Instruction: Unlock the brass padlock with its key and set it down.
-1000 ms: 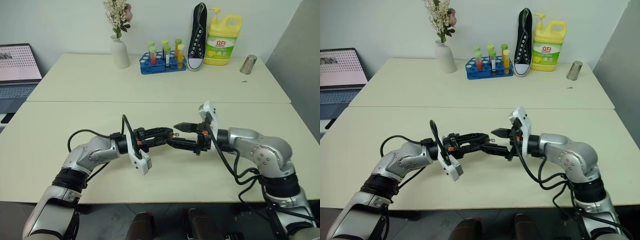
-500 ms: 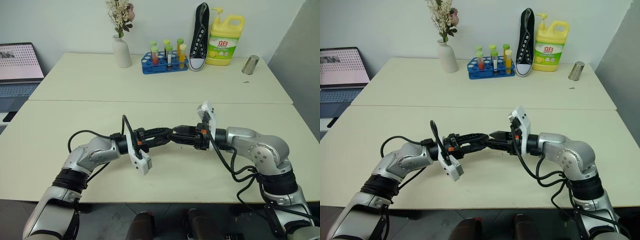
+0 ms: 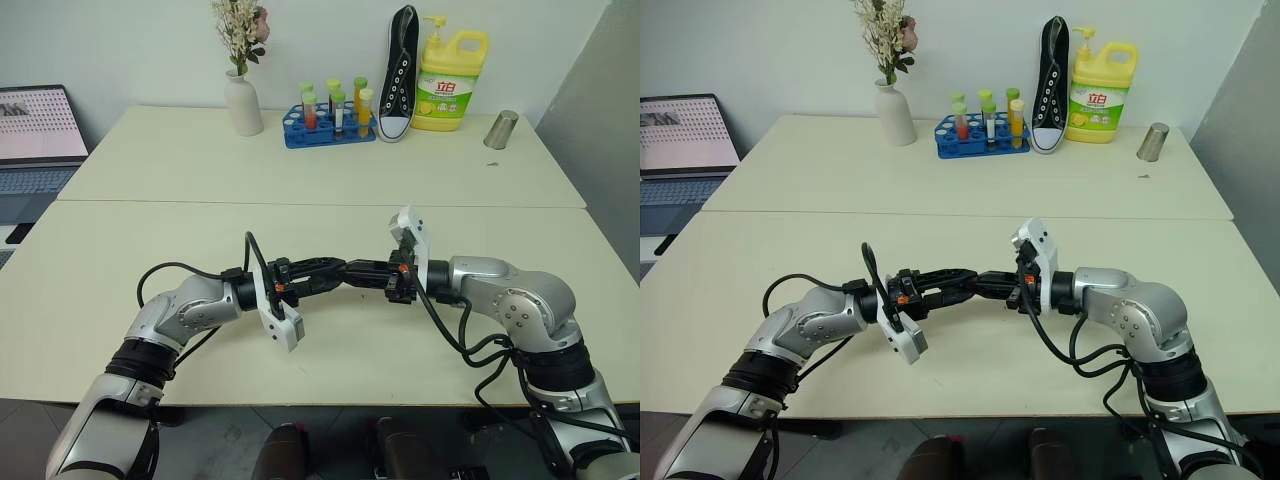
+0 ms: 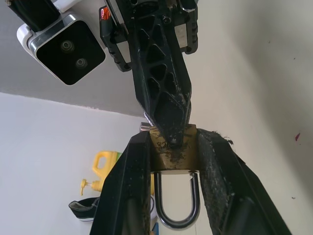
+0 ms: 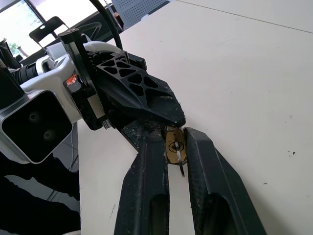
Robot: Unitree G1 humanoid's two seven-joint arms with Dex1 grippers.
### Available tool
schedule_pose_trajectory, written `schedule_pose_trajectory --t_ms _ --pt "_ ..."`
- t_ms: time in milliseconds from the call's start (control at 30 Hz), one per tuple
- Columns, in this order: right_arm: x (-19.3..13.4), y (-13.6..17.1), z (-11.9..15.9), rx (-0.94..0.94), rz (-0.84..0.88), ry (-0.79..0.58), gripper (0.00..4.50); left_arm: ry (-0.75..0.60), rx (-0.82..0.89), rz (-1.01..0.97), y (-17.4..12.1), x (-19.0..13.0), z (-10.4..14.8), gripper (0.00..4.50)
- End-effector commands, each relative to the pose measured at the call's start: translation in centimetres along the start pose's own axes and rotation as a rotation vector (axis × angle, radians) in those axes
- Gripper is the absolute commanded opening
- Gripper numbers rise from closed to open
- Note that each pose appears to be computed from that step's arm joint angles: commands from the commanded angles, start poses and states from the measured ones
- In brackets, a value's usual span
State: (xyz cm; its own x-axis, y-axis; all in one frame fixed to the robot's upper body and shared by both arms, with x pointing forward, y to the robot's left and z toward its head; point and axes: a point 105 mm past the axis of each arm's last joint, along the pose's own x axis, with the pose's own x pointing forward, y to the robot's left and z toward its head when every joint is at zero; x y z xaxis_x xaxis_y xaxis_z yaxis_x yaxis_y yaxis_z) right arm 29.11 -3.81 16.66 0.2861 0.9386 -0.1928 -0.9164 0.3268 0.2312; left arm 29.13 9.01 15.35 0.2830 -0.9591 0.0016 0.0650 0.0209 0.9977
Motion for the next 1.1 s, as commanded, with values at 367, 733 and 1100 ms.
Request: schedule_pose_trajectory --t_ms 367,733,1100 --pt "-0.5 0.2 1.1 -0.043 0.005 -0.037 0.15 -0.068 -0.073 -0.024 -0.3 -0.6 1.5 4.24" --pt "-3.3 -1.2 1.0 -0.149 -0.067 -0.001 0.15 0.070 -0.618 0.267 5.2 -1.7 -1.5 2.46" --pt "-3.1 1.2 1.8 -0.218 0.039 -0.046 0.15 0.066 -1.229 0.008 2.0 -0.4 -2.3 0.00"
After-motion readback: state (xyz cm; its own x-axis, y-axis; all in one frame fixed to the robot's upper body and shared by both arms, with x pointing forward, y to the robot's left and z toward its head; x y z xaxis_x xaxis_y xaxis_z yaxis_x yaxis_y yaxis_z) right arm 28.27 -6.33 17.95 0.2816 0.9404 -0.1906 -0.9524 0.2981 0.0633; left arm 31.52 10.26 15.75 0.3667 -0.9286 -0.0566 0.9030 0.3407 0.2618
